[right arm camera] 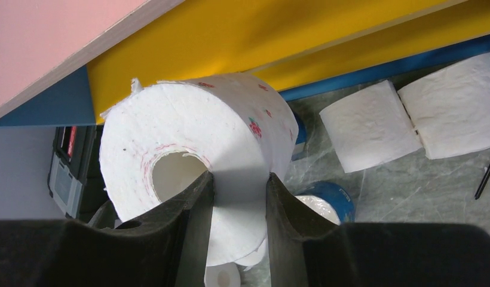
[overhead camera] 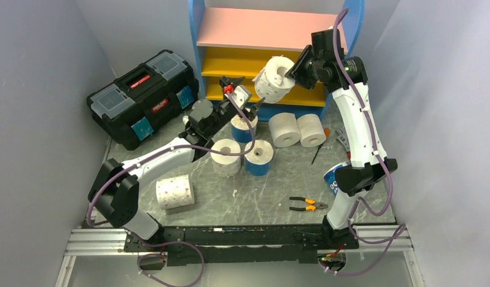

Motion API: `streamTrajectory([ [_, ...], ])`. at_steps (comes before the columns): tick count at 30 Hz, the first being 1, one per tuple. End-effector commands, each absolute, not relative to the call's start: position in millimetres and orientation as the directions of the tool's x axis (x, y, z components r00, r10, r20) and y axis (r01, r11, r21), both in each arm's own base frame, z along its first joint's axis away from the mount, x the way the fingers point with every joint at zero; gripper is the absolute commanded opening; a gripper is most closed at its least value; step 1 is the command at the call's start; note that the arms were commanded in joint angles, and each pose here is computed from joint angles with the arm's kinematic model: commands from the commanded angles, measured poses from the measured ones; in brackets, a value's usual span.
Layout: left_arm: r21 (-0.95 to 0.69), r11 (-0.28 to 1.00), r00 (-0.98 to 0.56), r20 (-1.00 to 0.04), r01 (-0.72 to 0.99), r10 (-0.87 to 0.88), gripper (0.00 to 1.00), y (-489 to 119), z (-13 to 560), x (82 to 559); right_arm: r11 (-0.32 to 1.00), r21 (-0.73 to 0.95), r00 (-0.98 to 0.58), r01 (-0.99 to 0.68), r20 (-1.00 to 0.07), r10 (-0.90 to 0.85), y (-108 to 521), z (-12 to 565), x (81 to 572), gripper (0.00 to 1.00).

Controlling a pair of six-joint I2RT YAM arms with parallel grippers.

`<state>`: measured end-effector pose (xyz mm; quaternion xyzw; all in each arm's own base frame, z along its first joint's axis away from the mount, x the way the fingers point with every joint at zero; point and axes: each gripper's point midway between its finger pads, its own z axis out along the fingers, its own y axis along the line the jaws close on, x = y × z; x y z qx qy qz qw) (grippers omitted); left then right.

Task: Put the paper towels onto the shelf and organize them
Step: Place the paper towel on the shelf.

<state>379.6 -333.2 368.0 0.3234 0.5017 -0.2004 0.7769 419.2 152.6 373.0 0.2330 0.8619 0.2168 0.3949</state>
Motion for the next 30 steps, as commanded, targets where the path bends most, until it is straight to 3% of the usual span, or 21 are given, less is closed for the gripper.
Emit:
streamTrajectory([
  [1, 0.371, 0.707, 0.503, -0.864, 0.602, 0.025, 0.99, -344.3, 390.9, 383.4, 0.757, 0.629, -0.501, 0.178, -0.604, 0.62, 153.5, 409.4, 427.4, 0.0],
  [30, 0.32, 0.761, 0.492, -0.871, 0.564, 0.002, 0.99, -373.3, 385.6, 412.0, 0.733, 0.657, -0.522, 0.174, -0.57, 0.635, 177.4, 411.4, 423.3, 0.0],
])
